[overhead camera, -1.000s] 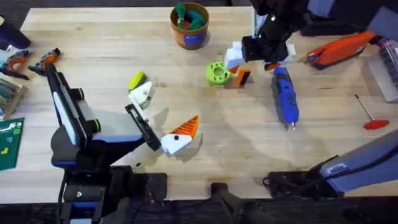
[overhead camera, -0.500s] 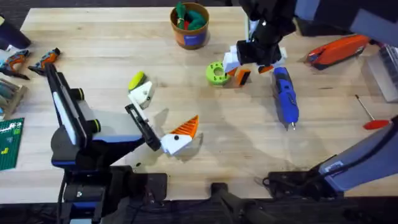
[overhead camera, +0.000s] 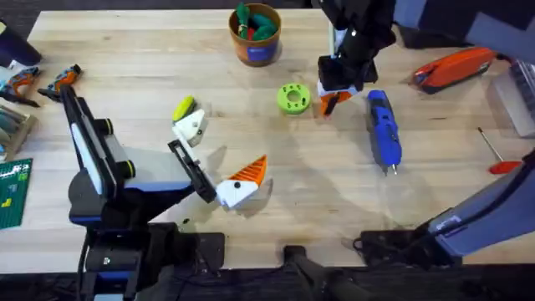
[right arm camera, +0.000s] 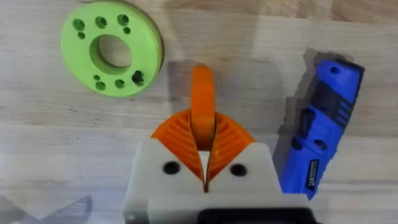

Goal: Pick up the gripper from the table and insert it into the empty holder that is missing its gripper. Then pick up a screw, insert it into the mounting hole, and use the screwdriver to tighten it. Finally, clean up the table by picking up the vegetable and placing it into the bucket.

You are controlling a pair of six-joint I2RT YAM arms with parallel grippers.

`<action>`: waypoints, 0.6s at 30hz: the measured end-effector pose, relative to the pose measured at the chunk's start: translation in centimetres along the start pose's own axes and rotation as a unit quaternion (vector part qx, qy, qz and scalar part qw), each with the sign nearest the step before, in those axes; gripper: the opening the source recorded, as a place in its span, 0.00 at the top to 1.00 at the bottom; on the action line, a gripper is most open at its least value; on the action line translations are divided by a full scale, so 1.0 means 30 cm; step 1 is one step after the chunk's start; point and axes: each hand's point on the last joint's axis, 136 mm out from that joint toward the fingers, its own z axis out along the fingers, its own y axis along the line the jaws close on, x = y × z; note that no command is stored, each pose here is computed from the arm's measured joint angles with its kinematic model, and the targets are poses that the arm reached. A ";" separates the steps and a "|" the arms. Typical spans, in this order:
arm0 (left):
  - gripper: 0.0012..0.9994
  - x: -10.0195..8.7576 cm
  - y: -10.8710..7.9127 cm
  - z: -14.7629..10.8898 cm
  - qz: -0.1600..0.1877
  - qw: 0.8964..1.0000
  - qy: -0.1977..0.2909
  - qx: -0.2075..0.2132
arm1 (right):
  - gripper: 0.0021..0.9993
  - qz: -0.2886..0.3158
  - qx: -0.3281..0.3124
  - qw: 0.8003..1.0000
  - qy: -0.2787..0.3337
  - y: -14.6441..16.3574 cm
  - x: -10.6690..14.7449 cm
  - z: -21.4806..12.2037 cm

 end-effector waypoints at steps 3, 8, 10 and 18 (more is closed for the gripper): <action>0.01 0.000 0.000 0.000 0.000 1.000 0.000 0.000 | 0.98 0.000 0.000 1.000 0.000 0.000 0.000 0.000; 0.01 0.000 0.000 0.000 0.000 1.000 0.000 0.000 | 0.98 0.000 0.000 1.000 0.001 -0.001 0.001 0.000; 0.01 0.000 0.000 0.000 0.000 1.000 0.000 0.000 | 0.99 0.000 0.001 1.000 0.002 -0.002 0.004 -0.001; 0.01 0.000 0.000 0.000 0.000 1.000 0.000 0.000 | 0.99 -0.013 0.000 1.000 -0.001 -0.023 0.036 -0.107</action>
